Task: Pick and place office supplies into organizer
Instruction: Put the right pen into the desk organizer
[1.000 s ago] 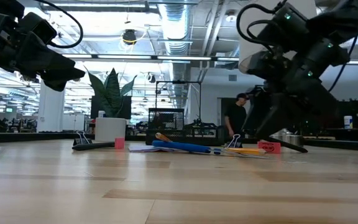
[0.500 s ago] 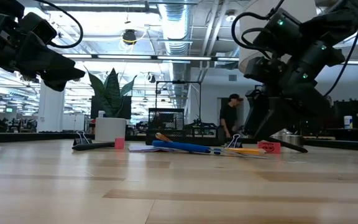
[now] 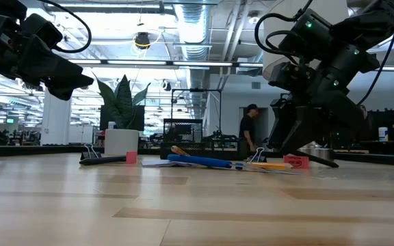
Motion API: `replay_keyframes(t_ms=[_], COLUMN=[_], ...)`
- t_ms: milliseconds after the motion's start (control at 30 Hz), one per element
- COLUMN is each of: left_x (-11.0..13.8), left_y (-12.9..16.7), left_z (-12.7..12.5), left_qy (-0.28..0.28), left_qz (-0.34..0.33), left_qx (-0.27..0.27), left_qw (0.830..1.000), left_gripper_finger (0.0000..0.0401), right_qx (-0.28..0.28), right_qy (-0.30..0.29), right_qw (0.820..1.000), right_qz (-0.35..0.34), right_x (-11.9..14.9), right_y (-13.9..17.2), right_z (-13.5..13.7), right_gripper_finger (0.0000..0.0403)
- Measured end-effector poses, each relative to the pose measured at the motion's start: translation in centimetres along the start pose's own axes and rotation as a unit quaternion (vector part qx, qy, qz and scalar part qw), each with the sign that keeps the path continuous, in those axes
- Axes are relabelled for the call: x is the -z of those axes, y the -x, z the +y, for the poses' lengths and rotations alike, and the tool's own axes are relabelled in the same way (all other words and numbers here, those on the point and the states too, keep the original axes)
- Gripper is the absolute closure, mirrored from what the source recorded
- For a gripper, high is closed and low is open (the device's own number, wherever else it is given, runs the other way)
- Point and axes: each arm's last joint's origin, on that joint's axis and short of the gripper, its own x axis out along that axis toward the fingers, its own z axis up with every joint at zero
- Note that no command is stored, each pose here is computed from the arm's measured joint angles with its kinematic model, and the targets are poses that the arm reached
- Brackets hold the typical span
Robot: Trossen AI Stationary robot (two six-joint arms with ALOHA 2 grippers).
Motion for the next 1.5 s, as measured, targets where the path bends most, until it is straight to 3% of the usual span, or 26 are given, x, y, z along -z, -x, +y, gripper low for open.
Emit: replay_keyframes(t_ms=[567, 1133, 1500], left_x=[0.01, 0.00, 0.00], left_y=[0.00, 0.00, 0.00], left_z=[0.00, 0.00, 0.00], left_qy=[0.000, 0.000, 0.000], left_qz=[0.000, 0.000, 0.000], left_qx=[0.000, 0.000, 0.000], left_qw=[1.000, 1.000, 1.000], left_gripper_finger=[0.0218, 0.0218, 0.0218], right_qx=[-0.003, -0.004, -0.004], right_qy=[-0.008, -0.008, -0.008], right_qw=[1.000, 1.000, 1.000], right_qz=[0.010, 0.010, 0.010], right_x=[0.28, 0.27, 0.27], right_y=[-0.45, -0.45, -0.45], right_z=[0.04, 0.04, 0.04], right_gripper_finger=[0.0154, 0.0310, 0.0353])
